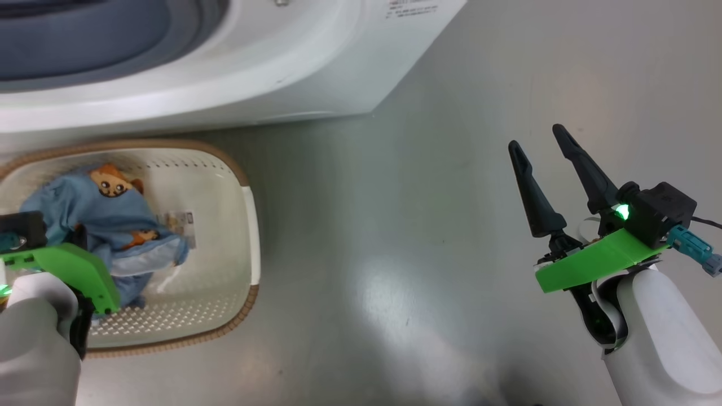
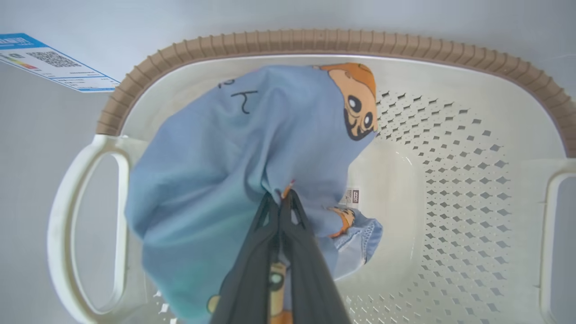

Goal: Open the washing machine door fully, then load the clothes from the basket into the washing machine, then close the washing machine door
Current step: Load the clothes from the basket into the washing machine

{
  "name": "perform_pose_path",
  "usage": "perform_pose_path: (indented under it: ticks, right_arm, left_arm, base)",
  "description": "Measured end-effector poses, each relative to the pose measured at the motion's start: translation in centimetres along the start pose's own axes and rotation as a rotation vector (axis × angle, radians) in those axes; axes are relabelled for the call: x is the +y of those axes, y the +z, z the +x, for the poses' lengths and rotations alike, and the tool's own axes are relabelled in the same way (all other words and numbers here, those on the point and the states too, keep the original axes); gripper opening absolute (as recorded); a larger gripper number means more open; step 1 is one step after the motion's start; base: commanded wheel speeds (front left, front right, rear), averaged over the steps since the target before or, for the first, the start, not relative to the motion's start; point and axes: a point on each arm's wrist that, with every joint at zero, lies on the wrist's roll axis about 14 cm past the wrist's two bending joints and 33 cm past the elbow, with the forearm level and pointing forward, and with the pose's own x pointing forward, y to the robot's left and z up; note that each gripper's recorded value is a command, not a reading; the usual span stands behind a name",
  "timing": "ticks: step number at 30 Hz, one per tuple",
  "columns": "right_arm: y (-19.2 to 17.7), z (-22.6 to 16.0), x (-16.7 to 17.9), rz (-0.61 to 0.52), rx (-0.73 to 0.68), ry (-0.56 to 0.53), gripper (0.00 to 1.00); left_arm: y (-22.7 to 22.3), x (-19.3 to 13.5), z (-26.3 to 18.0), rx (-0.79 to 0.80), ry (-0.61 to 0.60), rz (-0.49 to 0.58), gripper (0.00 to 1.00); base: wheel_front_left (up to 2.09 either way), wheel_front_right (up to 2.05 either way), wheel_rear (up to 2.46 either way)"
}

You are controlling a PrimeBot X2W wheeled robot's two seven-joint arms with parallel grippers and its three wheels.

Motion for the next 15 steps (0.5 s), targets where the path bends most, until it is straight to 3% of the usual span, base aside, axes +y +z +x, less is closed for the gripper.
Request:
perform_pose_path:
  ticks: [15]
  right_arm:
    - [4.2,-2.3,1.8,-0.008,-0.078,0.03,1.0]
  left_arm:
    - [3.8,-0.9,-6.0,-0.258,-0.009,-0.169,0.0]
  base:
    - [0.0,0.0,0.0]
